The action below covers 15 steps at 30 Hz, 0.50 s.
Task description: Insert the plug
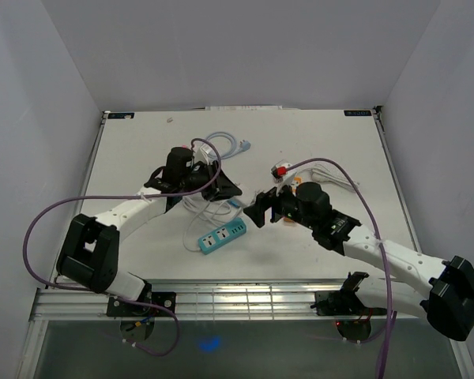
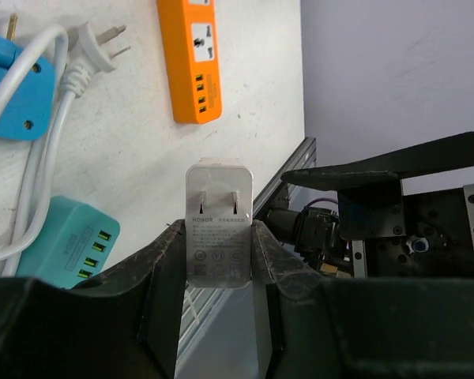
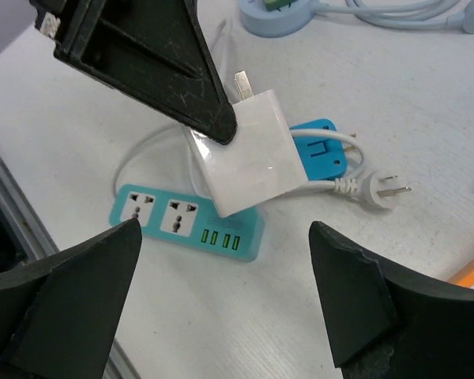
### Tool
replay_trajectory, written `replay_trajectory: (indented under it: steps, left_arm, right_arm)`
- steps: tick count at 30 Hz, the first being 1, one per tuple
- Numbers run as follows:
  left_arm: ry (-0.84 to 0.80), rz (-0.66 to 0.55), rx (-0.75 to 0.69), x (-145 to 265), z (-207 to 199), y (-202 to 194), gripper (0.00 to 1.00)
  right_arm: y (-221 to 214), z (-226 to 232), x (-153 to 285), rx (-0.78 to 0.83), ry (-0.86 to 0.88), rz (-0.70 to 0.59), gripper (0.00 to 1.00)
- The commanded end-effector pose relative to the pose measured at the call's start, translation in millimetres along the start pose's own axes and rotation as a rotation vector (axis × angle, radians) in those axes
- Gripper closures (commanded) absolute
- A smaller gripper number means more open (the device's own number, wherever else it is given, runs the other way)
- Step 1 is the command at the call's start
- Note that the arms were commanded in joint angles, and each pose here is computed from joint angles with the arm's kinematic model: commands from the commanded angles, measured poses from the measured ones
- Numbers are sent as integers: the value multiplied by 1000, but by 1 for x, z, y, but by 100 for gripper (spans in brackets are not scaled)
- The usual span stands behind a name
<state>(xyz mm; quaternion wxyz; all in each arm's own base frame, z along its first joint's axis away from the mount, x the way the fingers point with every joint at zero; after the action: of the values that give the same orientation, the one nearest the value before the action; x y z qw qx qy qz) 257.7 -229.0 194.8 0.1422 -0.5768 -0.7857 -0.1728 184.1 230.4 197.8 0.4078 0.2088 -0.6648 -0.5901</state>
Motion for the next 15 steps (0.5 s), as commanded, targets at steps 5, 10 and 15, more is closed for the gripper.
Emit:
replay_trajectory:
  steps: [5, 10, 15]
  left_arm:
    - [-289, -79, -196, 32, -56, -1, 100]
    - [-391, -116, -281, 51, -81, -7, 100]
    - [-468, -192, -368, 72, -105, -10, 100]
  right_arm:
    - [59, 0, 9, -277, 111, -102, 12]
    - [94, -2, 10, -374, 194, -189, 15]
    - [110, -2, 8, -476, 238, -196, 18]
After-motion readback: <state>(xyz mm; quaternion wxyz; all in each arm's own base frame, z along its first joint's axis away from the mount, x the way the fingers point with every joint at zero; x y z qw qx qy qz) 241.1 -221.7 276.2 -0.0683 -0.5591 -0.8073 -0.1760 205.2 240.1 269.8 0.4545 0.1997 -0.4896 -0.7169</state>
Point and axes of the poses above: each gripper's point midway between its finger pads, its own x axis back along the fingers, its own z axis along the line the jaws close on, y = z × x, the point moved 7 cm from there along x, back along the fingers, and after that the axes turned 12 degrees about x, right-handed, at the moved point
